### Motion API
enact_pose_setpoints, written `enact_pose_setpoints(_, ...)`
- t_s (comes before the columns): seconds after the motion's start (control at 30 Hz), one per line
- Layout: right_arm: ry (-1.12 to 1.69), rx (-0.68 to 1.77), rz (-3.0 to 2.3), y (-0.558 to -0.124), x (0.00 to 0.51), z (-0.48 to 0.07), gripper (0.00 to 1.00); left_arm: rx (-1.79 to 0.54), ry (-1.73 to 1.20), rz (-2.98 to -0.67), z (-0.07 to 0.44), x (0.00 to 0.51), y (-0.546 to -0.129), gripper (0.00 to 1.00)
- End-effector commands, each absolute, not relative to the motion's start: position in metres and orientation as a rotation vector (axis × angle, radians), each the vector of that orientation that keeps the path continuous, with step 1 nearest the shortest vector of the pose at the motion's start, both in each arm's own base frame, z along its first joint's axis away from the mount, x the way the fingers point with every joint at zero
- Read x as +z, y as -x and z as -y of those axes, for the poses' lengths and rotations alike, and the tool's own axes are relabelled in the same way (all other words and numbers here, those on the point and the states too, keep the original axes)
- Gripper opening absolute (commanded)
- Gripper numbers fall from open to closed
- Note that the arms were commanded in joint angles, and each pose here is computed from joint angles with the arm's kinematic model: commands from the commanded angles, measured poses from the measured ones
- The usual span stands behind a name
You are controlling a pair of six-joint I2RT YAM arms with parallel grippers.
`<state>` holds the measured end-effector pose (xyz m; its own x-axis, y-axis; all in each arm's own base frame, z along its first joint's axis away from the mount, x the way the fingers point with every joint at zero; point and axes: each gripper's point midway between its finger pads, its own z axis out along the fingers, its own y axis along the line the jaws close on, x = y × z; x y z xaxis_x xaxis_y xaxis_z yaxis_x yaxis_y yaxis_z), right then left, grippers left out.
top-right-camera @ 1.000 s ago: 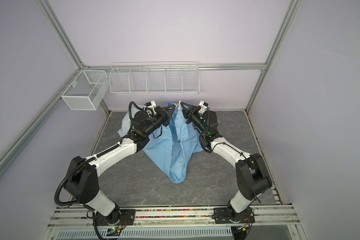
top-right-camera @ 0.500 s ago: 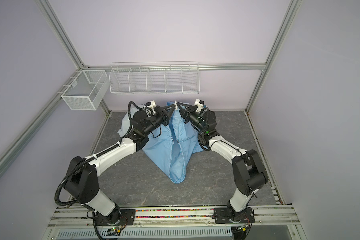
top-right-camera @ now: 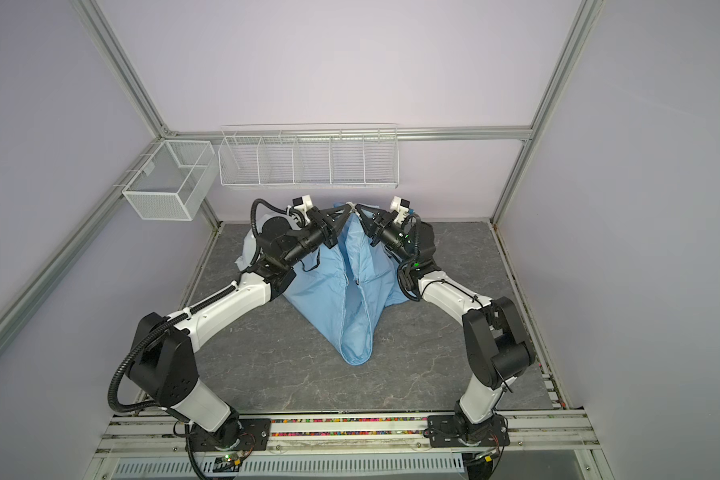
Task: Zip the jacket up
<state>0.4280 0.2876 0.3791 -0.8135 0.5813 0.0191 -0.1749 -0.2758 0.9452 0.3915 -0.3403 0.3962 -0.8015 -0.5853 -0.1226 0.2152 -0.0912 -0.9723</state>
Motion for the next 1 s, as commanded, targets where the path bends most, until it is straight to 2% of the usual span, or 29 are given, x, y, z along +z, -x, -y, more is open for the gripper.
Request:
enact_pose_setpoints(0.0, -0.497, 2.193, -1.462, -0.428, 0.391, -0.288, 0.07, -2.036, 0.213, -1.621, 0.347, 0.435, -0.359, 0.00)
enact_pose_setpoints(0.33, -0.455, 2.204, -1.435, -0.426, 0.402, -0.286, 0.07, -1.996, 0.307, -1.609, 0.332, 0.421, -0.366, 0.00)
enact_pose_setpoints(0.67, -0.327, 2.191, -1.444, -0.418, 0.410, -0.287, 0.07, -1.859, 0.389, -1.589, 0.283, 0.422, -0.378, 0.00)
enact_pose_setpoints(0.97, -0.298, 2.208, -1.427, -0.418, 0.415, -0.290, 0.07, -1.851, 0.375, -1.589, 0.286, 0.425, -0.389, 0.00)
